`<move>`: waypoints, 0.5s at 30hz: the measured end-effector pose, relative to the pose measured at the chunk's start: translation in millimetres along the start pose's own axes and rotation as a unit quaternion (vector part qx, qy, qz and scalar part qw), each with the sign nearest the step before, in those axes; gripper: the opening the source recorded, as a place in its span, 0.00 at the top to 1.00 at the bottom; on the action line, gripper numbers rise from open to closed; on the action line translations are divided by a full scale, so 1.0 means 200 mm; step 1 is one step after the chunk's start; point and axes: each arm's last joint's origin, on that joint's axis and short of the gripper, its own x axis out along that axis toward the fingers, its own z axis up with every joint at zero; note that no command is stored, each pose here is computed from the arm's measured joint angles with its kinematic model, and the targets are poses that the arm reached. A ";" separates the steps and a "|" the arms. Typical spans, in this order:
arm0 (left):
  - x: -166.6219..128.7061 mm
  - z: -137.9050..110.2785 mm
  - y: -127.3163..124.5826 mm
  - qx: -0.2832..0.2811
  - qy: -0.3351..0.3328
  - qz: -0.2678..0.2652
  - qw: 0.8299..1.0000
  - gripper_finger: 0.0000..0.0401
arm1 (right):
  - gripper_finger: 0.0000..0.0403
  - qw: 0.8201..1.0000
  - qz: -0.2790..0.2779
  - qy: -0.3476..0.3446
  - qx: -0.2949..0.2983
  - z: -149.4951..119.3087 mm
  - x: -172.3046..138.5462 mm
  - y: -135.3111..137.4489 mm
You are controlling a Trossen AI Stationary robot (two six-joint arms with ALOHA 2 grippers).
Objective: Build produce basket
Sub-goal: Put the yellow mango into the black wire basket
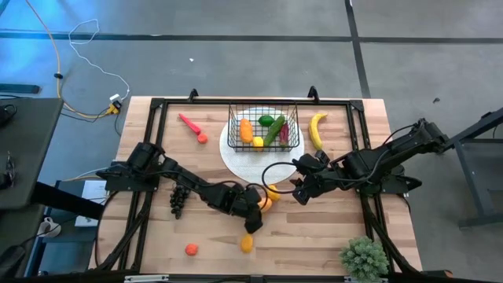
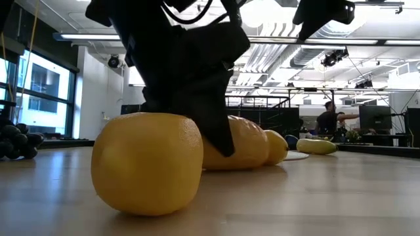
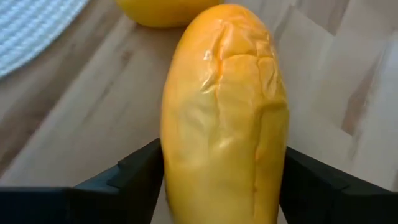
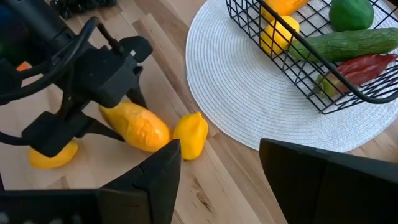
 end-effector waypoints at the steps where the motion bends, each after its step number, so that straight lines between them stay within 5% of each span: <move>1: 0.00 0.00 0.00 0.000 0.004 -0.004 1.000 0.41 | 0.50 1.000 0.000 0.000 0.000 0.00 0.00 0.00; 5: -0.02 -0.01 -0.02 0.006 0.017 -0.017 1.000 0.51 | 0.50 1.000 0.000 0.000 0.000 0.00 0.00 0.00; 15: -0.22 0.05 -0.04 0.018 -0.014 -0.041 0.999 0.52 | 0.50 1.000 -0.012 -0.012 0.015 0.00 0.00 0.00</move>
